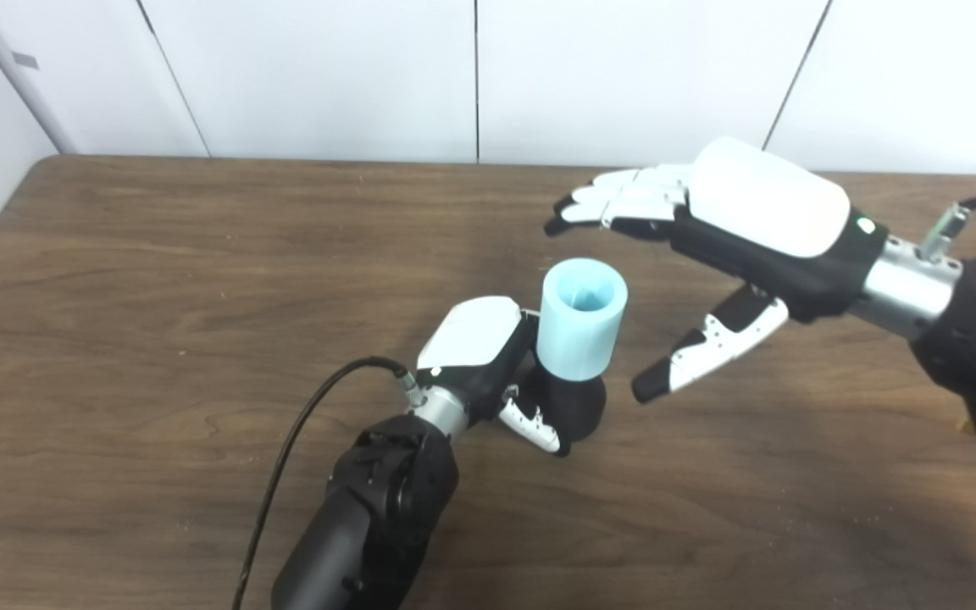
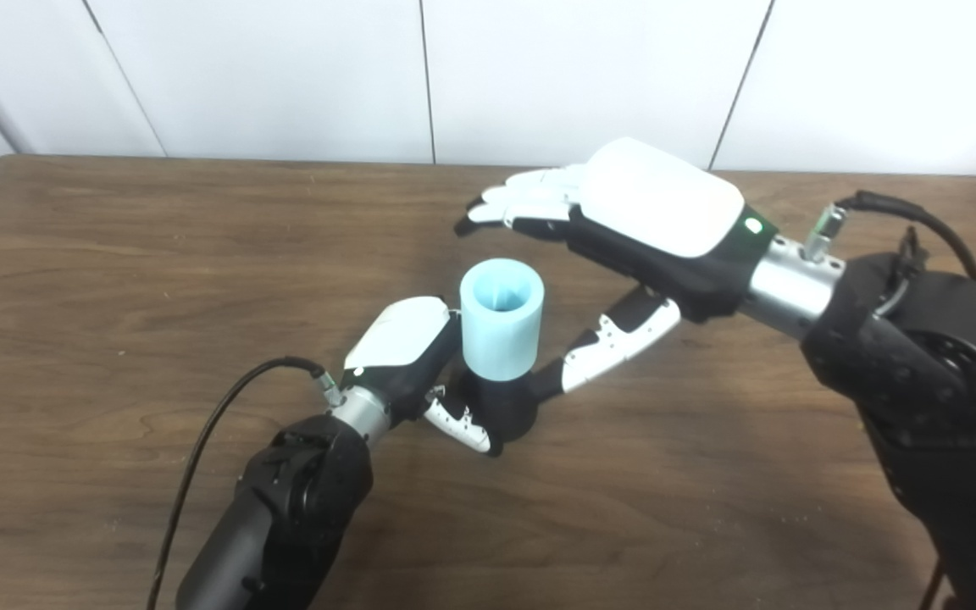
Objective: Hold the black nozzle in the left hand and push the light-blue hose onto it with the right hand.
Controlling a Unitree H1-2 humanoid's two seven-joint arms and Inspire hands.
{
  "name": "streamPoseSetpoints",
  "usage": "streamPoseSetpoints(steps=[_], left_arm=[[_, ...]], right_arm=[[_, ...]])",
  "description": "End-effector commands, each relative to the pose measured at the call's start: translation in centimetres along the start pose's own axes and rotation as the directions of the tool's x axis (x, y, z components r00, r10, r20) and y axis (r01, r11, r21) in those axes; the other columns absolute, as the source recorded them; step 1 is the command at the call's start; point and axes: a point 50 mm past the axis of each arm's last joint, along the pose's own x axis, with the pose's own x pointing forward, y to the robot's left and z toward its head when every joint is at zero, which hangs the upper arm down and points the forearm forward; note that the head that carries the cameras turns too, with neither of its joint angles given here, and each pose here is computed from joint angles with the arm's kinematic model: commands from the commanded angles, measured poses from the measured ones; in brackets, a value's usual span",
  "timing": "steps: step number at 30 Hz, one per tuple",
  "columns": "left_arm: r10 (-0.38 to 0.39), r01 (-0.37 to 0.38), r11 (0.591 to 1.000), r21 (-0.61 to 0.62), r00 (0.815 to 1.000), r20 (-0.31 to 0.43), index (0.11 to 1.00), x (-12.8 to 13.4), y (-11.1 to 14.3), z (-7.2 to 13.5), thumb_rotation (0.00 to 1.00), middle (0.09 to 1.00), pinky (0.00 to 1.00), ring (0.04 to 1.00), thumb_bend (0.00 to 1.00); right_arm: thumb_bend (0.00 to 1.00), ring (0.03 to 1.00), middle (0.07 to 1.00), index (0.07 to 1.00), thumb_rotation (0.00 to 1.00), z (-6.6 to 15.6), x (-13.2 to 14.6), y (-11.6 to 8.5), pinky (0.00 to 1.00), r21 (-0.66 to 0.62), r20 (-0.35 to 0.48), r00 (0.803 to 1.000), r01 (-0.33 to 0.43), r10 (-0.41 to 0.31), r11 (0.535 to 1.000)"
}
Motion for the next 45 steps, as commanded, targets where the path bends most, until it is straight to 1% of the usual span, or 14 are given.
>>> streamPoseSetpoints(steps=[1,4,8,9,12,14,17,19,21,33,35,38,40,45], left_arm=[[-0.180,0.178,0.984,-0.022,0.981,-0.071,0.483,-0.2,-3.4,-1.9,0.00,0.494,1.00,0.828,0.52],[-0.179,0.178,0.984,-0.023,0.981,-0.071,0.483,-0.2,-3.3,-2.0,0.00,0.494,1.00,0.829,0.52],[-0.179,0.178,0.984,-0.018,0.981,-0.072,0.483,-0.2,-3.3,-2.0,0.00,0.494,1.00,0.828,0.52],[-0.179,0.178,0.984,-0.018,0.981,-0.072,0.484,-0.2,-3.2,-2.0,0.00,0.494,1.00,0.828,0.52],[-0.179,0.179,0.984,-0.016,0.981,-0.072,0.484,-0.2,-3.2,-2.0,0.00,0.494,1.00,0.830,0.52],[-0.180,0.179,0.984,-0.014,0.981,-0.072,0.454,-0.1,-3.2,-2.0,0.00,0.540,1.00,0.833,0.51],[-0.180,0.179,0.984,-0.010,0.981,-0.072,0.447,-0.1,-3.1,-2.0,0.00,0.550,1.00,0.834,0.51],[-0.180,0.180,0.984,-0.009,0.981,-0.072,0.474,-0.1,-3.1,-2.0,0.00,0.509,1.00,0.833,0.52],[-0.181,0.181,0.983,-0.011,0.981,-0.072,0.482,-0.1,-3.1,-2.0,0.00,0.498,1.00,0.833,0.52],[-0.186,0.186,0.982,-0.009,0.980,-0.070,0.484,0.0,-3.1,-2.2,0.00,0.495,1.00,0.833,0.52],[-0.186,0.185,0.983,-0.009,0.980,-0.070,0.454,0.0,-3.0,-2.2,0.00,0.538,1.00,0.831,0.51],[-0.186,0.186,0.982,-0.007,0.980,-0.068,0.447,0.1,-3.0,-2.2,0.00,0.548,1.00,0.832,0.51],[-0.187,0.187,0.982,-0.006,0.980,-0.068,0.478,0.1,-3.0,-2.2,0.00,0.503,1.00,0.834,0.52],[-0.189,0.189,0.982,-0.003,0.980,-0.068,0.484,0.1,-3.0,-2.2,0.00,0.495,1.00,0.831,0.52]], right_arm=[[0.63,0.928,0.923,0.870,0.98,0.2,-0.7,-0.5,0.84,0.005,0.037,0.999,0.030,-0.030,1.000],[0.67,0.968,0.964,0.899,1.00,0.0,-1.1,0.5,0.92,0.038,0.052,0.999,0.014,-0.016,0.999],[0.70,0.999,0.999,0.957,1.00,0.1,-1.2,1.5,1.00,0.020,0.064,0.998,0.013,-0.014,1.000],[0.71,1.000,1.000,0.983,1.00,0.1,-1.2,1.7,1.00,0.003,0.064,0.998,0.013,-0.013,1.000],[0.71,1.000,1.000,0.997,1.00,0.0,-1.3,2.2,1.00,-0.032,0.061,0.998,0.011,-0.009,0.999],[0.71,1.000,1.000,1.000,1.00,0.0,-1.4,2.4,1.00,-0.044,0.056,0.998,0.007,-0.005,0.999],[0.72,1.000,1.000,1.000,1.00,-0.2,-1.5,2.8,1.00,-0.050,0.045,0.999,-0.010,0.012,0.999],[0.72,1.000,1.000,1.000,1.00,-0.3,-1.5,3.1,1.00,-0.047,0.038,0.999,-0.022,0.023,0.999],[0.73,1.000,1.000,1.000,1.00,-0.4,-1.5,3.5,1.00,-0.039,0.030,0.999,-0.034,0.035,0.999],[0.72,1.000,1.000,1.000,1.00,-0.4,-0.9,4.0,1.00,-0.016,0.033,0.999,-0.030,0.030,0.999],[0.72,1.000,1.000,0.999,1.00,-0.4,-0.9,4.2,1.00,-0.018,0.034,0.999,-0.030,0.030,0.999],[0.72,1.000,1.000,0.991,1.00,-0.4,-0.9,4.5,1.00,-0.027,0.035,0.999,-0.040,0.041,0.999],[0.71,1.000,1.000,0.984,1.00,-0.3,-0.9,4.4,1.00,-0.031,0.036,0.998,-0.046,0.047,0.998],[0.71,1.000,1.000,0.978,1.00,-0.2,-0.7,4.1,1.00,-0.043,0.044,0.998,-0.045,0.047,0.998]])
